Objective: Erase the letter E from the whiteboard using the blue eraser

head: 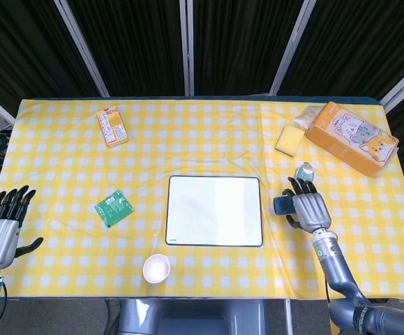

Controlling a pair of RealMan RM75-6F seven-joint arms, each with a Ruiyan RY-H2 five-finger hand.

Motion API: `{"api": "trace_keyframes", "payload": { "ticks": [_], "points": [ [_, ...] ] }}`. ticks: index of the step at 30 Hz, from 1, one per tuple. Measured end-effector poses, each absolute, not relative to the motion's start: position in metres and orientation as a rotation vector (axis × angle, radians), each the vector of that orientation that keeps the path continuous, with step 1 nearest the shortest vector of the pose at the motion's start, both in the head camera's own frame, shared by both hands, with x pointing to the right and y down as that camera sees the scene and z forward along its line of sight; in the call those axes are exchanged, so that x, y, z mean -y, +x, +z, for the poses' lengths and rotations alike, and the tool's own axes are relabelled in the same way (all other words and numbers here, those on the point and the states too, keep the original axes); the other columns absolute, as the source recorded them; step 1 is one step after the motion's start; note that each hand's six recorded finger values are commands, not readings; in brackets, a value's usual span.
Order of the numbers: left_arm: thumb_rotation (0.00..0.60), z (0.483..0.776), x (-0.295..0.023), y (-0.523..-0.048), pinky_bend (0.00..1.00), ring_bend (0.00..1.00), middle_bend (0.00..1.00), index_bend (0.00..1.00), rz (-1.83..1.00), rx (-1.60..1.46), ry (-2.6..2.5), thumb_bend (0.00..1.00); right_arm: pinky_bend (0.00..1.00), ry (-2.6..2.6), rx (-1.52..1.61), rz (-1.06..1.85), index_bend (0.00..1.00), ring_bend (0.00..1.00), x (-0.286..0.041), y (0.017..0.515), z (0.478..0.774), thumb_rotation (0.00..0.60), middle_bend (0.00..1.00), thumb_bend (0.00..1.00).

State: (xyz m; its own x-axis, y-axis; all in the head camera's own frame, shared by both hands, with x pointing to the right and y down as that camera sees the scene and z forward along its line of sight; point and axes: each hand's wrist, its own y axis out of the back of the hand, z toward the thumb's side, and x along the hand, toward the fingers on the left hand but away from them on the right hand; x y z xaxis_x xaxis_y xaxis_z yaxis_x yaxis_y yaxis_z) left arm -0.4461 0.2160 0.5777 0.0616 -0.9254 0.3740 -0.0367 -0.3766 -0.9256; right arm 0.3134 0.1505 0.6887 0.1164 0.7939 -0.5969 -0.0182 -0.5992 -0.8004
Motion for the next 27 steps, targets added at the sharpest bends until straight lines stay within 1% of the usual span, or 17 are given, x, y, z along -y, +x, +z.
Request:
{"api": "trace_keyframes", "payload": {
  "ticks": [3, 8, 11, 14, 17, 22, 24, 27],
  "points": [
    [0.600, 0.578, -0.216, -0.445, 0.00, 0.00, 0.00, 0.00, -1.420, -0.996, -1.551, 0.02, 0.00, -1.728, 0.775, 1.552, 0.17, 0.00, -0.152, 0.317, 0.686, 0.600, 0.00, 0.18],
    [0.600, 0.578, -0.217, -0.446, 0.00, 0.00, 0.00, 0.00, -1.423, -0.996, -1.551, 0.02, 0.00, -1.712, 0.810, 1.534, 0.10, 0.00, -0.154, 0.324, 0.678, 0.600, 0.00, 0.16],
    [0.600, 0.576, -0.217, -0.446, 0.00, 0.00, 0.00, 0.00, -1.418, -1.004, -1.552, 0.02, 0.00, -1.696, 0.831, 1.518, 0.07, 0.00, -0.156, 0.329, 0.670, 0.600, 0.00, 0.16],
    [0.600, 0.574, -0.218, -0.448, 0.00, 0.00, 0.00, 0.00, -1.415, -1.012, -1.553, 0.02, 0.00, -1.667, 0.869, 1.477, 0.04, 0.00, -0.161, 0.337, 0.655, 0.600, 0.00, 0.15],
    [0.600, 0.575, -0.219, -0.449, 0.00, 0.00, 0.00, 0.00, -1.416, -1.012, -1.551, 0.02, 0.00, -1.628, 0.912, 1.413, 0.01, 0.00, -0.170, 0.347, 0.636, 0.600, 0.00, 0.15],
    [0.600, 0.579, -0.222, -0.449, 0.00, 0.00, 0.00, 0.00, -1.425, -1.011, -1.559, 0.02, 0.00, -1.553, 0.985, 1.321, 0.01, 0.00, -0.197, 0.371, 0.603, 0.600, 0.00, 0.15],
    [0.600, 0.580, -0.223, -0.448, 0.00, 0.00, 0.00, 0.00, -1.423, -1.006, -1.557, 0.02, 0.00, -1.538, 1.017, 1.303, 0.01, 0.00, -0.210, 0.383, 0.593, 0.600, 0.00, 0.15],
    [0.600, 0.579, -0.224, -0.444, 0.00, 0.00, 0.00, 0.00, -1.413, -0.999, -1.559, 0.02, 0.00, -1.539, 1.039, 1.308, 0.01, 0.00, -0.224, 0.398, 0.586, 0.600, 0.00, 0.15]
  ]
}}
